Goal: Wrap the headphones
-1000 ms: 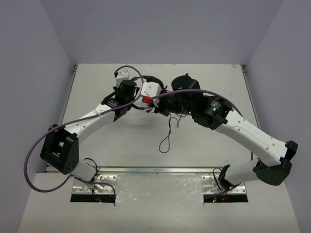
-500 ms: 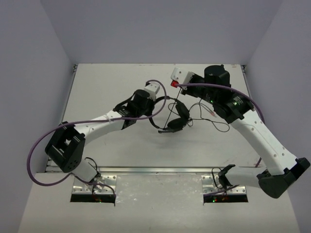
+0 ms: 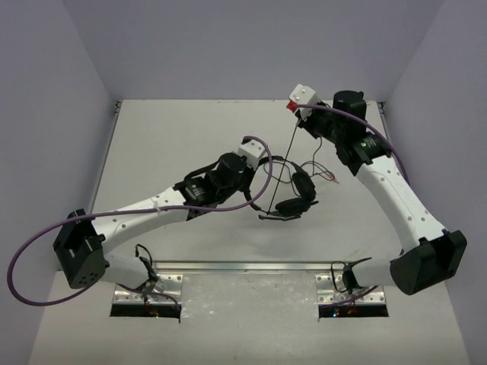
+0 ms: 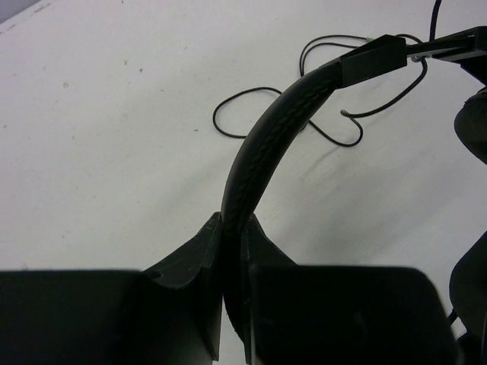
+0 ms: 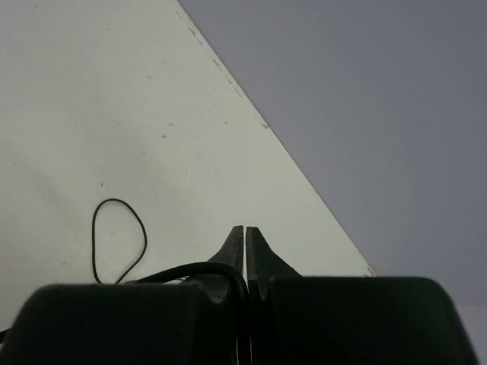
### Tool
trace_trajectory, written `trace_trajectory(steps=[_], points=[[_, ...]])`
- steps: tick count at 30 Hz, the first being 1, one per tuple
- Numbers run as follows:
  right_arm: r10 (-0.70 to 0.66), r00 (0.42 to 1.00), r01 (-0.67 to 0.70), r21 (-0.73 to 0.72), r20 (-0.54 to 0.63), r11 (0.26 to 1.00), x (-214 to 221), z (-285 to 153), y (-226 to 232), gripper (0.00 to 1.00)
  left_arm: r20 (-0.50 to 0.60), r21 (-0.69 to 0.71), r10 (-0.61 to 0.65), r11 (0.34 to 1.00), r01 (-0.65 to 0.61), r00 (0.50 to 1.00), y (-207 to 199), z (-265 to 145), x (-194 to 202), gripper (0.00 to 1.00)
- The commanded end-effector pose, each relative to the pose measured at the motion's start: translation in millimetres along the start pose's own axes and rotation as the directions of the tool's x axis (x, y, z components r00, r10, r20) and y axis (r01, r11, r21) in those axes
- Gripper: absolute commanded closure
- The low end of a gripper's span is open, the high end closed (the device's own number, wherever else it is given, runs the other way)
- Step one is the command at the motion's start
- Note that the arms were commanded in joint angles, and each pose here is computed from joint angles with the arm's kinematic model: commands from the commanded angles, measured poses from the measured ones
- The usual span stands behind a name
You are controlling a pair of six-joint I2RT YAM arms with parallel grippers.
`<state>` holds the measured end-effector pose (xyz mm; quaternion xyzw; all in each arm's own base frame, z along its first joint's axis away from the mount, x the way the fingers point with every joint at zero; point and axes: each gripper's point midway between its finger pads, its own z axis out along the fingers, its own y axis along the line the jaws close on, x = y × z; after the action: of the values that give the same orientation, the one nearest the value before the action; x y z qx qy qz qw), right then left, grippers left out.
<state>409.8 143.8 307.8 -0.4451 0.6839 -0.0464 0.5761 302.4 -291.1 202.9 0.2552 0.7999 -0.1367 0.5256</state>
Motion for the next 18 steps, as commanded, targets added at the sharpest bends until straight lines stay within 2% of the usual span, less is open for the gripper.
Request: trace_trajectory(steps=[1, 3, 13, 15, 18], points=[[0.084, 0.977, -0.106, 0.104, 0.196, 0.989, -36, -6, -49, 0.99, -0.037, 0.02, 0.018, 1.0, -0.017, 0.999, -17, -20, -9, 1.0], [0.145, 0.964, -0.164, 0.069, 0.224, 0.984, -33, -5, -50, 0.99, -0.064, 0.002, 0.017, 1.0, -0.017, 0.998, -18, -27, -7, 1.0], [0.258, 0.933, -0.245, -0.083, 0.252, 0.966, -30, 14, -28, 0.99, 0.05, 0.064, -0.03, 0.998, 0.027, 0.998, -28, -74, -56, 1.0], [0.289, 0.921, -0.259, -0.143, 0.262, 0.955, -33, 16, -17, 0.99, 0.103, 0.057, -0.065, 0.997, 0.059, 0.993, -23, -86, -72, 1.0], [0.353, 0.887, -0.286, -0.245, 0.298, 0.926, -39, 14, 3, 0.95, 0.204, -0.039, -0.142, 0.988, 0.153, 0.969, 1, -104, -102, 1.0]])
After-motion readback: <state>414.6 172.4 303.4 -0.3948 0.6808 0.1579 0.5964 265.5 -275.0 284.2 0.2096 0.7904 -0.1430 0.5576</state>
